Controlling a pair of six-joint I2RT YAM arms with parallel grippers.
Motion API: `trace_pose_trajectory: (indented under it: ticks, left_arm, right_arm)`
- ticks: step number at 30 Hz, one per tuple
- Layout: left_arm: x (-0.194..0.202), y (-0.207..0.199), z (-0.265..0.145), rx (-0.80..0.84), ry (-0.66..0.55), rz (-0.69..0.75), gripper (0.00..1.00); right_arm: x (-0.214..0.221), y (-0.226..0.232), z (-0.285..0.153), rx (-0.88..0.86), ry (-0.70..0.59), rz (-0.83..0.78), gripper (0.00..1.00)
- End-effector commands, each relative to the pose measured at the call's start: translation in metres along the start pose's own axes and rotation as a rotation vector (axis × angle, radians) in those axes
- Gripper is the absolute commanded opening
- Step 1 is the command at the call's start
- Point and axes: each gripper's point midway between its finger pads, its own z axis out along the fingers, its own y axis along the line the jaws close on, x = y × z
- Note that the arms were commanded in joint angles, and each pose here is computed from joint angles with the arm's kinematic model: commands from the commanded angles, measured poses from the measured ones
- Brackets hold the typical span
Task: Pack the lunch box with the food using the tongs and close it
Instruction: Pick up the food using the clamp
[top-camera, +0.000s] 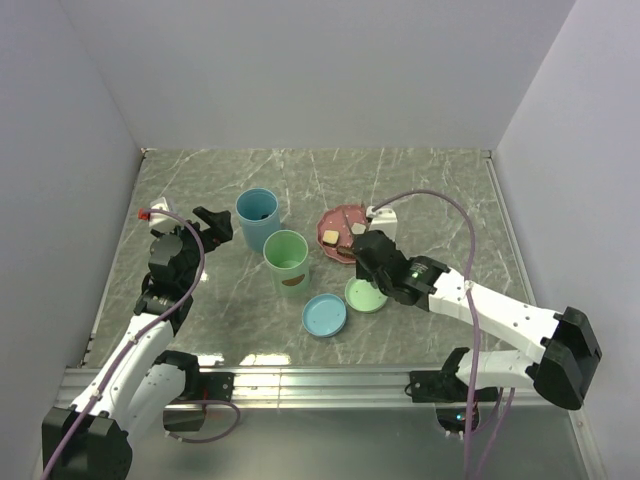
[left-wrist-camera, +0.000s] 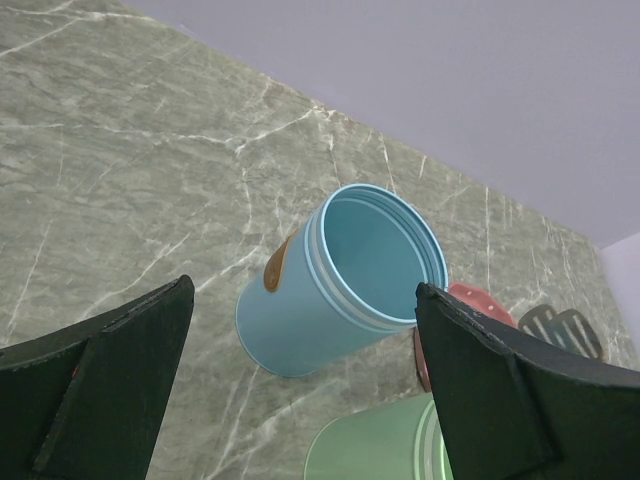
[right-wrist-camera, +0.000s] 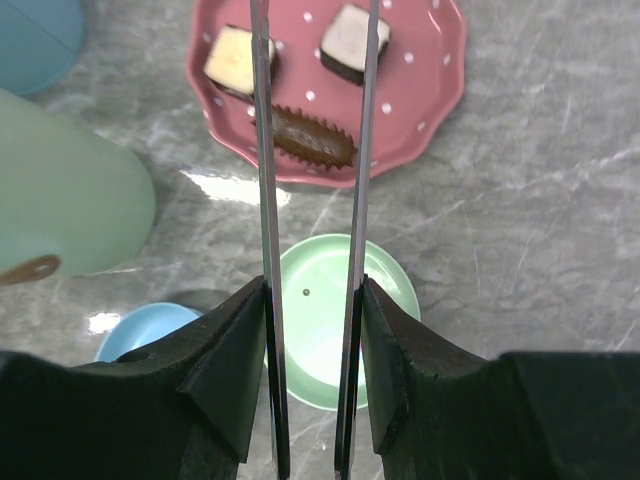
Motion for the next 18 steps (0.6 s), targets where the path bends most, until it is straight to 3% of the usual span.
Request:
trace_pose_trajectory:
  ticks: [1,18]
  left_arm:
    - [-0.009,-0.009,-0.002,0.040,-0.033,-0.021,0.99]
    - [-0.007,-0.008,-0.001,0.038,-0.027,-0.022,0.99]
  right_arm:
    - [-0.006,0.002,0.003,-0.032,-0.034,0.092,0.47]
    - [0.024,-0.007,0.026,-0.010,0.040,0.123,0.49]
